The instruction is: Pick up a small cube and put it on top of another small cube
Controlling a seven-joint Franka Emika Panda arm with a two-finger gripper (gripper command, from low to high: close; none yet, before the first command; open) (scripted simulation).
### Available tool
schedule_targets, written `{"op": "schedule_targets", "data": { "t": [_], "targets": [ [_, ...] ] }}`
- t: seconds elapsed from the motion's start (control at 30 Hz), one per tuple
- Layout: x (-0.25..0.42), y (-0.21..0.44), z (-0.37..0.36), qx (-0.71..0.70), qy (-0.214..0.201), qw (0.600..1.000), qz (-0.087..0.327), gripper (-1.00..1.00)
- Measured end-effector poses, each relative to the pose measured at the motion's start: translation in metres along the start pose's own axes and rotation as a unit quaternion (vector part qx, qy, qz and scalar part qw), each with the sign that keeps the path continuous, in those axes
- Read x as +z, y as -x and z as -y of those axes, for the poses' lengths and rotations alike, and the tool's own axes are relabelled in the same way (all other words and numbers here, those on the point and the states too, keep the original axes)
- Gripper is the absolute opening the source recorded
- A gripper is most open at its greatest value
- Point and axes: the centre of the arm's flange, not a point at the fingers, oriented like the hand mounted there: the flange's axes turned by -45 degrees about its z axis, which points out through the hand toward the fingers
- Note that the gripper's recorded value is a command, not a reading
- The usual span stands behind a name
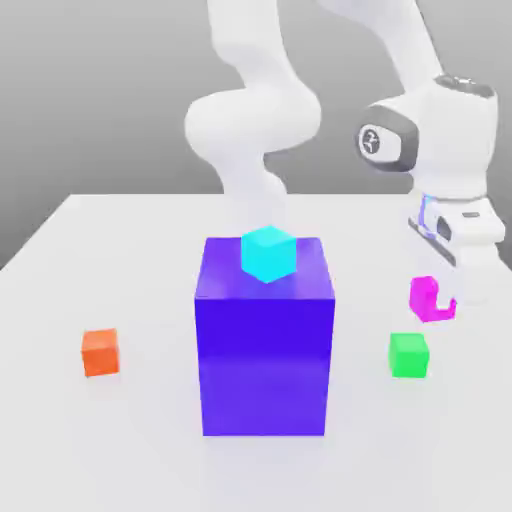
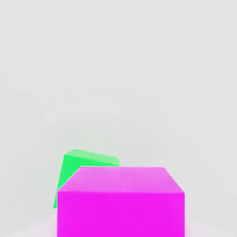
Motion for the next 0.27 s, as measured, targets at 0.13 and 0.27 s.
{"op": "schedule_targets", "data": {
  "t": [0.13,0.27],
  "targets": [
    [0.034,0.001,0.002,-0.002,-0.001,1.0,0.002,-1.0],
    [0.05,0.002,0.003,-0.002,-0.001,1.0,0.003,1.0]
  ]
}}
